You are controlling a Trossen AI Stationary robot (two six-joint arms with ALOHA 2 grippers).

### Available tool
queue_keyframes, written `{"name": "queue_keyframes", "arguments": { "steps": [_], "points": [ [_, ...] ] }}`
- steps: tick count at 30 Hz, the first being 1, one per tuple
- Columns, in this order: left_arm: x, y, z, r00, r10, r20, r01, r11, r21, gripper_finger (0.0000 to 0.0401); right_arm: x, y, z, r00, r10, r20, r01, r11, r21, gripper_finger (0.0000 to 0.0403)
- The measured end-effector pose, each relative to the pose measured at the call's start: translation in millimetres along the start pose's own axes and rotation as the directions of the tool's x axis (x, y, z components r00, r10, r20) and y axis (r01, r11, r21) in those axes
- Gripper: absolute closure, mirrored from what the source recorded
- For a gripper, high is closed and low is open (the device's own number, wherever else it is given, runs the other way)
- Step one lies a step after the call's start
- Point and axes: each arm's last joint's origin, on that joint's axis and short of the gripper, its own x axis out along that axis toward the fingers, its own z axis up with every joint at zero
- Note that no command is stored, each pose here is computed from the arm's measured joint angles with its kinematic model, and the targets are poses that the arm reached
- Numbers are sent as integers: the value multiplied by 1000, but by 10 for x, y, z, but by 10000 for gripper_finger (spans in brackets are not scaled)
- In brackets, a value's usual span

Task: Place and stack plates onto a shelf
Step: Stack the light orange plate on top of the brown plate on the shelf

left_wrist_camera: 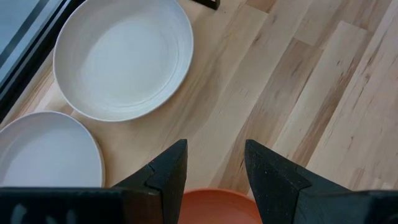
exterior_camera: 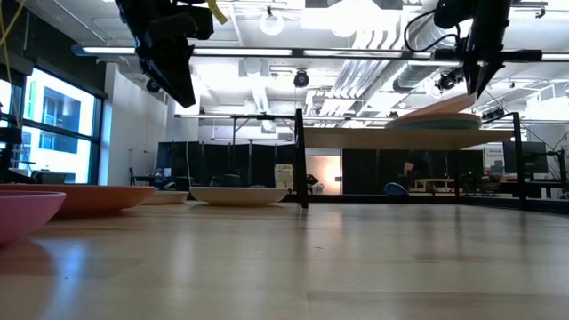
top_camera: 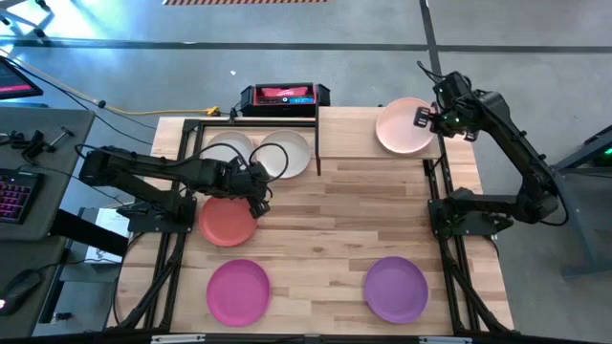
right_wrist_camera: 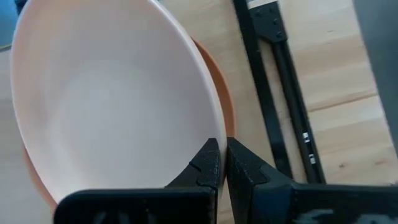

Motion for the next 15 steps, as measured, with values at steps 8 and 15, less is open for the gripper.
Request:
{"name": "queue_keyframes", "arguments": {
  "steps": [8,15],
  "points": [
    [0,0,0,1000,0,0,0,1000,0,252,3,-15,14,1000,5,-6,-6,1000,-10,402],
    [0,0,0,1000,0,0,0,1000,0,252,4,-20,19,1000,2,-3,-2,1000,11,402]
  ]
}}
